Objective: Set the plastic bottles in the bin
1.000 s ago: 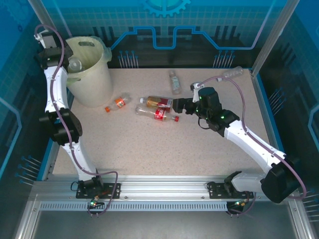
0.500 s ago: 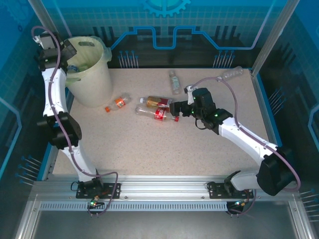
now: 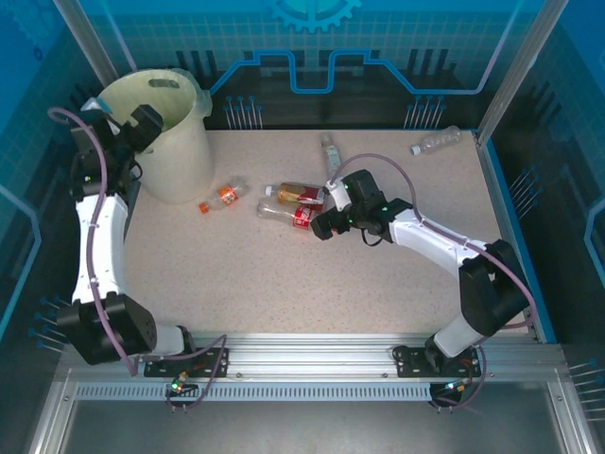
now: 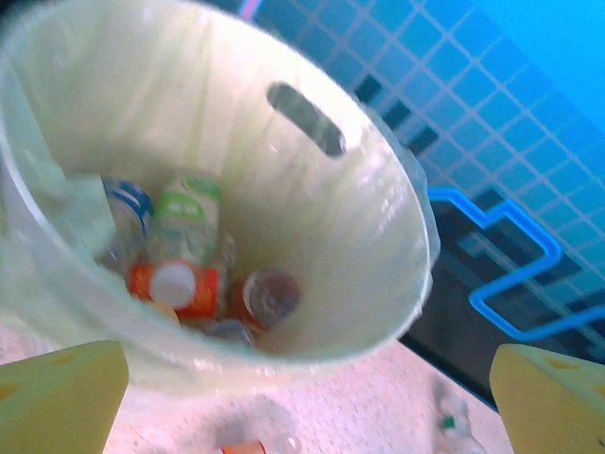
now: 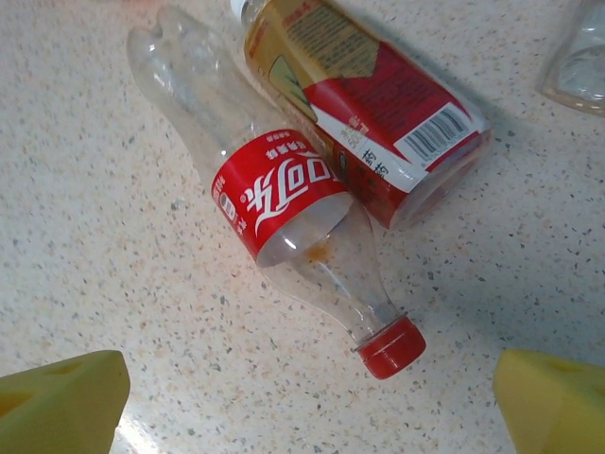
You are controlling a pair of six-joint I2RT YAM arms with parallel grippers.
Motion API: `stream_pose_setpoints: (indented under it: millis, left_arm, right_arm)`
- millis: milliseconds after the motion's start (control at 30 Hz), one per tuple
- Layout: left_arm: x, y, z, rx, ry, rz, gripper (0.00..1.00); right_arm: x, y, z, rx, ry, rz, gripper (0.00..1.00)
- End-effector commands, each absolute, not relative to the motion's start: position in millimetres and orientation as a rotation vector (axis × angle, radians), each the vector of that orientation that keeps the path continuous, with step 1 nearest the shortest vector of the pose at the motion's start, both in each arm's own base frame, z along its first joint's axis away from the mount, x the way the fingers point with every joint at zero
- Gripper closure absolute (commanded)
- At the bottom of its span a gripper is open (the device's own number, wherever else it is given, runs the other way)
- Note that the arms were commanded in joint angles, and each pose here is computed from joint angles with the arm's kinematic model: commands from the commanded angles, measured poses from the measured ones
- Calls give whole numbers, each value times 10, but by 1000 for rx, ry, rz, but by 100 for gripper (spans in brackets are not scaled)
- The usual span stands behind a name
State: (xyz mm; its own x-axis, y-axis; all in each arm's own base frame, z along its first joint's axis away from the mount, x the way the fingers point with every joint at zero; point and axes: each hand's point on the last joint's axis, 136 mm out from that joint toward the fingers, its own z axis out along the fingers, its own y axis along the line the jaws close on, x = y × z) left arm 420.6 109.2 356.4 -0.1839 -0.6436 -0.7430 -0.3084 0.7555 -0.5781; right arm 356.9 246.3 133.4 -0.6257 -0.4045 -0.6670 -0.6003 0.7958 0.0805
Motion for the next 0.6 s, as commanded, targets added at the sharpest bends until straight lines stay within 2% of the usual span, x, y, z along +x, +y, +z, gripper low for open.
stream_pose_setpoints:
  millis: [0,233,433,567]
  left_arm:
    - [4122,771,3427,-707,1810,-560,1]
    - [3799,376,3117,-717,1849,-779,1]
    - [3576,187,2931,-722,1913,-799,1]
    - [3497,62,2892,-702,1940,-807,1]
  right_arm:
    - [3576,2541,1196,-890,2338,346,2]
    - [3660,2538,786,-1223,2360,198,14]
    - [3795,2385,484,-1385,2418,58,19]
    - [3788,2423,313,-1454,2457,75,22]
